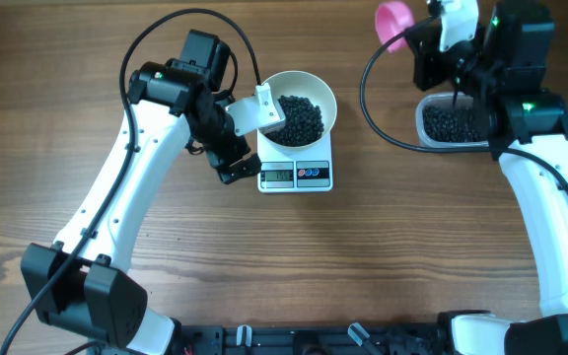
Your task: Scoop item into bowl and weigh 150g on scale
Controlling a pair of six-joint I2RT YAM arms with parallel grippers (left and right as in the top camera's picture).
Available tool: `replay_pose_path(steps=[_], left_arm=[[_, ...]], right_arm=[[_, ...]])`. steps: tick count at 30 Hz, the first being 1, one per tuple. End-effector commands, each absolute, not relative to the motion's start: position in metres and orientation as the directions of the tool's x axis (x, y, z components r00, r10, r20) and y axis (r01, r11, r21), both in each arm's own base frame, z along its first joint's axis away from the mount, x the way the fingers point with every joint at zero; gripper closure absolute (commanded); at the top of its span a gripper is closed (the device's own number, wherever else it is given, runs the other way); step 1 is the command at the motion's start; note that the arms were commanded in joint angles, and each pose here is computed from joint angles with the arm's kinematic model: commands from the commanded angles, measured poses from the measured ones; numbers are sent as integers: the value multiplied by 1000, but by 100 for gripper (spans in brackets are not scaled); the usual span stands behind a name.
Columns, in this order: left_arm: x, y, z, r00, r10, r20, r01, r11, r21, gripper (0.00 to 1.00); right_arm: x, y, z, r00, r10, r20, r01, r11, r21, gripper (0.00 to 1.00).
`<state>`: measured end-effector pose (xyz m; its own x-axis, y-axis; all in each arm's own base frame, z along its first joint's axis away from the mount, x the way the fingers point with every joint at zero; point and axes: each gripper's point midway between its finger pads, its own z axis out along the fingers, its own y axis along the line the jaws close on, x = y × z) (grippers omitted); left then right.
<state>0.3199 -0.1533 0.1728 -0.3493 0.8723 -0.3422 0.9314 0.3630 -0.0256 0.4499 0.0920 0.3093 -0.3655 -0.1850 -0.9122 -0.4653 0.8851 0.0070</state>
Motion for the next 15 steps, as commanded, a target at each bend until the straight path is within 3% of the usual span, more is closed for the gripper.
replay_pose_path(steps=[1,15], left_arm=[[321,-152,167,-347,876,-333,934,356,-36,0],[321,-152,167,-347,876,-333,934,356,-36,0]], right_arm=[[463,84,321,-318,-191,-929,-425,904,-40,96],[452,114,296,-380,-179,-907,-575,815,80,96]])
